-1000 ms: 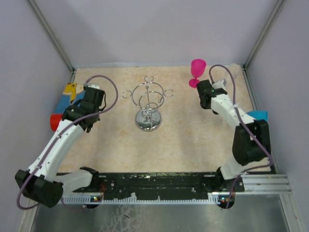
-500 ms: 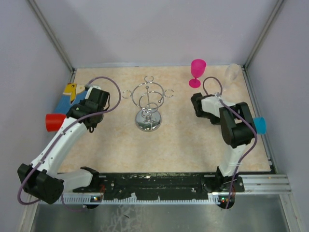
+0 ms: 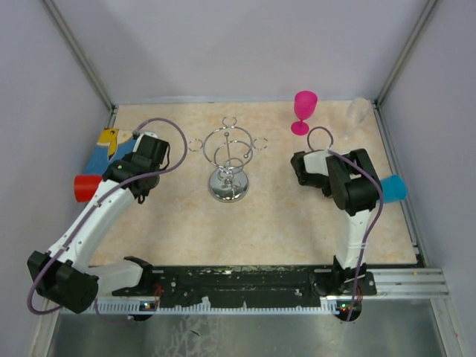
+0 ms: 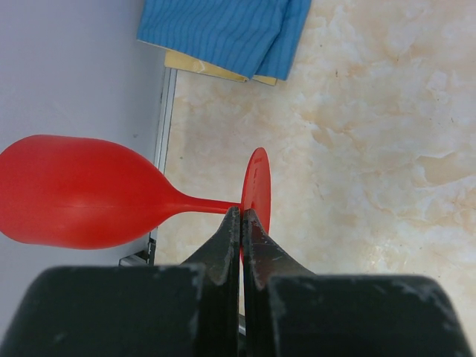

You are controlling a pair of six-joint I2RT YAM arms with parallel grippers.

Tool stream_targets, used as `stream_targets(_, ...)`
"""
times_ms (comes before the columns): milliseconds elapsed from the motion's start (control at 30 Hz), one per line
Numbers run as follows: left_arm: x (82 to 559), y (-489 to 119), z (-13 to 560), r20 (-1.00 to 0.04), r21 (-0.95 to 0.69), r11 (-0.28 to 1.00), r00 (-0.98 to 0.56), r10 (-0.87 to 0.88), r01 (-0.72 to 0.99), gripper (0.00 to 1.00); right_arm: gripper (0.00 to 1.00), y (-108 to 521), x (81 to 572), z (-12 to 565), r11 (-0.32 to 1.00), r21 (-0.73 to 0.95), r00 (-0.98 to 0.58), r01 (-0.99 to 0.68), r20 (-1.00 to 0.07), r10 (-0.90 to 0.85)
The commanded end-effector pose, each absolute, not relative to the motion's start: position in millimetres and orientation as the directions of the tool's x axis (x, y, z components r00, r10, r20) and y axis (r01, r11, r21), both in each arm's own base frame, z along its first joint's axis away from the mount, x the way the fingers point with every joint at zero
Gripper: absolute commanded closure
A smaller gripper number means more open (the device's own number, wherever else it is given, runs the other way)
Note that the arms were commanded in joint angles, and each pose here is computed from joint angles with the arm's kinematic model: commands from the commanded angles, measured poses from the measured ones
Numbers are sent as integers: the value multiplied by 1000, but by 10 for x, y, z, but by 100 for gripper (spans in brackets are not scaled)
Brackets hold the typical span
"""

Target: Take the wine glass off the wine glass rack

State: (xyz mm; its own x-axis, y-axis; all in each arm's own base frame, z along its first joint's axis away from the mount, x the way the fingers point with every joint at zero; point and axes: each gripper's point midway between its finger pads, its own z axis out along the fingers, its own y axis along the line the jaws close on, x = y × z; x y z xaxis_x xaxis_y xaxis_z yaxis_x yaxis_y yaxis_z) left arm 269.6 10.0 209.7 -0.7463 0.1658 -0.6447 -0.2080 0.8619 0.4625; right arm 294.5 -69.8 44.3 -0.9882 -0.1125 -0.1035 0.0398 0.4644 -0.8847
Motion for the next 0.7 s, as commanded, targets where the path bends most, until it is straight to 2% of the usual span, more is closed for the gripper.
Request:
stream_targets(0,2781,27,2165,-667,438,876,-726,168,-200,100,100,-564,3108,299,532,-839,-977,114,-191,-92)
stream_targets(433,2818,-5,2136,-669,433,881,-724,171,-192,100,99,-185,3297,215,568,-819,-972,83,-192,-135)
stream_targets(500,2813,-1,2144,-674,429,882,-719,170,-194,100,97,-146,3295,155,580,-811,-974,70,-183,-137)
stream_targets(567,2802,-4,2140,-676,425,885,-717,171,-190,100,83,-124,3284,96,589,-806,-975,60,-173,-138)
stream_targets(667,2802,-20,2133,-676,420,889,-717,172,-182,100,78,-102,3260,26,599,-799,-977,45,-161,-141)
